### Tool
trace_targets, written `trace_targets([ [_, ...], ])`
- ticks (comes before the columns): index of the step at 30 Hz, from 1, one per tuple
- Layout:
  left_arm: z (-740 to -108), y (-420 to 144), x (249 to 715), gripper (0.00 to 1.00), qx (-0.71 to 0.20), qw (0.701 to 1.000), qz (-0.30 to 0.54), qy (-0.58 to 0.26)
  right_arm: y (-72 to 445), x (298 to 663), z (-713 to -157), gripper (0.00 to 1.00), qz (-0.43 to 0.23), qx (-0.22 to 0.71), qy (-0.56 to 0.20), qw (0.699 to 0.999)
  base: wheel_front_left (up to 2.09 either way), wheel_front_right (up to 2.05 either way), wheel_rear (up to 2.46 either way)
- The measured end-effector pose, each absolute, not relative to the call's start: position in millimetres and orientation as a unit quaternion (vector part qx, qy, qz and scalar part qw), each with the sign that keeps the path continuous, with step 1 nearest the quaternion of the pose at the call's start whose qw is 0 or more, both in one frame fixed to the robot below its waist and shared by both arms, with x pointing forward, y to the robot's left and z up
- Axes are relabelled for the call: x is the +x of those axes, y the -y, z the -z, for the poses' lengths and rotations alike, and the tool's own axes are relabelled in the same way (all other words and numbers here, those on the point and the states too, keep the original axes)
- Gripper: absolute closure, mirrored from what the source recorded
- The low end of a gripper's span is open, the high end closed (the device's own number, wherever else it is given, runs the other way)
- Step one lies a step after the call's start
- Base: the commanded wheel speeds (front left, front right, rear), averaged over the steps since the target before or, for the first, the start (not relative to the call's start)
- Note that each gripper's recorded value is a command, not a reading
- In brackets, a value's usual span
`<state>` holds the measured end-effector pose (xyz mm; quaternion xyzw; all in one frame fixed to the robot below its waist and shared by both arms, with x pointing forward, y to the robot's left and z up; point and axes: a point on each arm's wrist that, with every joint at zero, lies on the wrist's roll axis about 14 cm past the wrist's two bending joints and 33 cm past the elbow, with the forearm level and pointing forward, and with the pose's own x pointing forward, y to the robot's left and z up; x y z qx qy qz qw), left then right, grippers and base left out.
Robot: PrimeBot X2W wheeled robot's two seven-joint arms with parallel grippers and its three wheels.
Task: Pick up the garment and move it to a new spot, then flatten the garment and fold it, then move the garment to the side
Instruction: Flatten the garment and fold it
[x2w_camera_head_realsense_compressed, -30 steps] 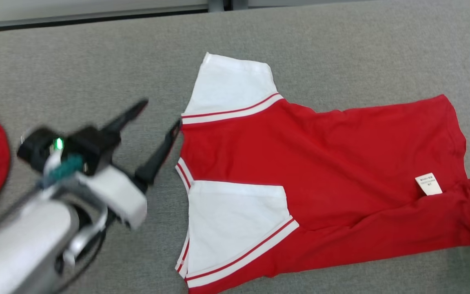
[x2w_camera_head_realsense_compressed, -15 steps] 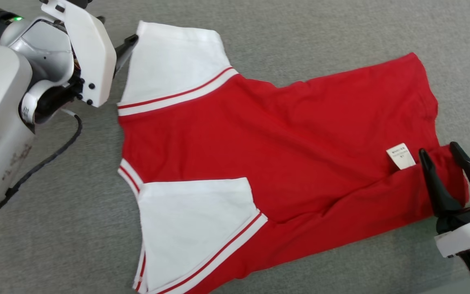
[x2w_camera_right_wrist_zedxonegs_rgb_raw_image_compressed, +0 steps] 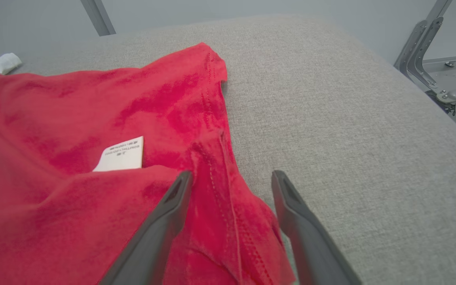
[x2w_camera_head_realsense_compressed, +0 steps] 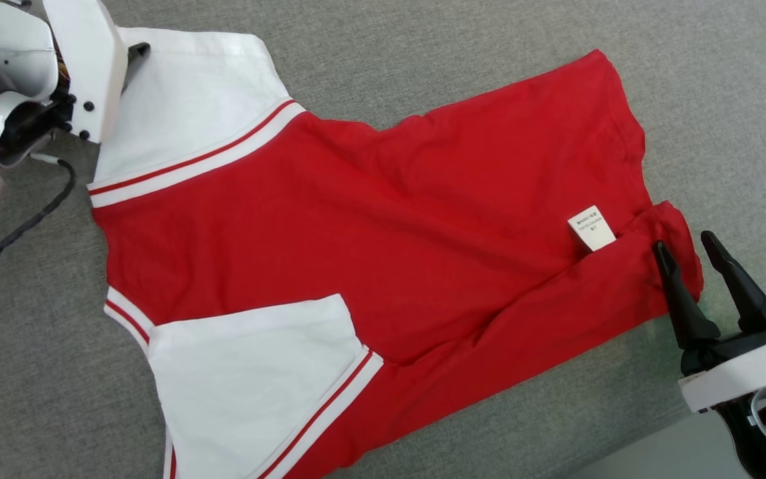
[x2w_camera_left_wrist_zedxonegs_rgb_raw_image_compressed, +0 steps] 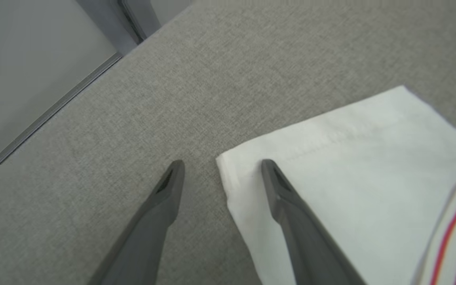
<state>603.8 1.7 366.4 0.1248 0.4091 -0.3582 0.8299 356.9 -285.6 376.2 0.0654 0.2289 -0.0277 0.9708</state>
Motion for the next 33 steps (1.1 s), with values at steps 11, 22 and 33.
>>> trace_targets([
  [11, -356.9, 1.1, 606.0, 1.00, 0.143, 0.821, 0.359, -0.421, 294.1, 353.1, -376.2, 0.00, 0.039, 0.062, -0.228, 0.971, 0.00, 0.00, 0.00],
  [22, -380.6, 11.8, 601.7, 1.00, 0.119, 0.829, 0.378, -0.394, 291.1, 385.8, -397.0, 0.00, 0.012, 0.057, -0.201, 0.978, 0.00, 0.00, 0.00],
  [33, -411.9, 10.1, 584.6, 1.00, 0.130, 0.832, 0.405, -0.357, 306.1, 465.8, -413.7, 0.00, -0.027, 0.010, -0.281, 0.959, 0.00, 0.00, 0.00],
])
